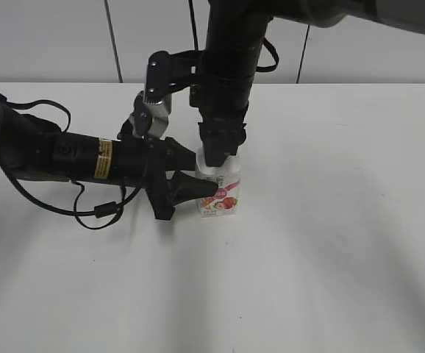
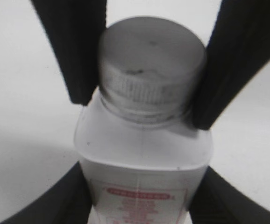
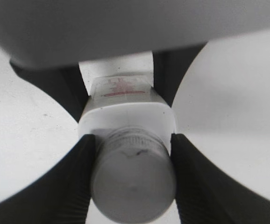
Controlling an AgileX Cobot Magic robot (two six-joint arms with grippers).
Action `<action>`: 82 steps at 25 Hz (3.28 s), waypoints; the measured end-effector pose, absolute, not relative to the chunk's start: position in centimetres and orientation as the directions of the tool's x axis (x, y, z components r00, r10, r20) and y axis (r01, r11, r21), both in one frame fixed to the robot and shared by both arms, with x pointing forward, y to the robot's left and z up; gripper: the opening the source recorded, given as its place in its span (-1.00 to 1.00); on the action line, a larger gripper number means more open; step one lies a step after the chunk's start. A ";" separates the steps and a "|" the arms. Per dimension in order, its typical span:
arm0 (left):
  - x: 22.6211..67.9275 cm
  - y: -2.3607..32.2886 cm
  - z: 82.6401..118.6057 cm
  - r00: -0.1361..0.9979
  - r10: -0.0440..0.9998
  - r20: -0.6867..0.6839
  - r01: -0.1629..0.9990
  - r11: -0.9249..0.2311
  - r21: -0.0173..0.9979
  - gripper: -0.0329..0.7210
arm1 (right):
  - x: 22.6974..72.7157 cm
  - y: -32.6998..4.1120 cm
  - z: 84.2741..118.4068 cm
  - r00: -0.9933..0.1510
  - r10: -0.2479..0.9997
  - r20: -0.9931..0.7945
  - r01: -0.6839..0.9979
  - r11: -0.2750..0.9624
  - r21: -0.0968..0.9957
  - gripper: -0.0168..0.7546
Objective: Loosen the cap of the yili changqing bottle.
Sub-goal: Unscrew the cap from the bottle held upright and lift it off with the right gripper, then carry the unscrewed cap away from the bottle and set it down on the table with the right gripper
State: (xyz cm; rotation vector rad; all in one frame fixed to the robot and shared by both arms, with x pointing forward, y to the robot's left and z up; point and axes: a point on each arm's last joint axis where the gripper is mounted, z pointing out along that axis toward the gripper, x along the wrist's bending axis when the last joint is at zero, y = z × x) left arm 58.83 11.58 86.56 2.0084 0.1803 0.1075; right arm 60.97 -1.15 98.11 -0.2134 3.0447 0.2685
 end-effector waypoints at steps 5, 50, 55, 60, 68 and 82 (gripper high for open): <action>58.8 11.6 86.6 0.985 0.175 -0.005 0.079 -0.422 0.903 0.08 | 61.0 -1.1 98.2 -0.987 -0.136 -0.090 -0.150 0.974 0.169 0.05; 59.1 11.6 86.6 0.982 0.187 -0.002 0.082 -0.421 0.903 0.07 | 61.2 -1.4 102.0 -0.917 -0.325 -0.231 -0.362 0.922 0.137 0.04; 59.1 11.6 86.6 0.982 0.187 -0.002 0.082 -0.421 0.903 0.07 | 60.5 -2.0 105.3 -0.967 -0.053 -0.251 -0.109 0.970 0.217 0.04; 59.1 11.6 86.6 0.982 0.187 -0.002 0.082 -0.421 0.903 0.07 | 60.5 -2.6 106.3 -0.875 0.459 -0.154 0.397 0.862 0.314 0.04; 59.1 11.6 86.6 0.982 0.187 -0.002 0.082 -0.421 0.903 0.07 | 62.2 -5.1 106.3 -0.589 0.806 -0.058 0.746 0.569 0.346 0.04; 59.1 11.6 86.6 0.982 0.187 -0.002 0.082 -0.422 0.903 0.07 | 65.8 -15.5 103.0 -0.321 0.947 0.008 0.922 0.311 0.229 0.04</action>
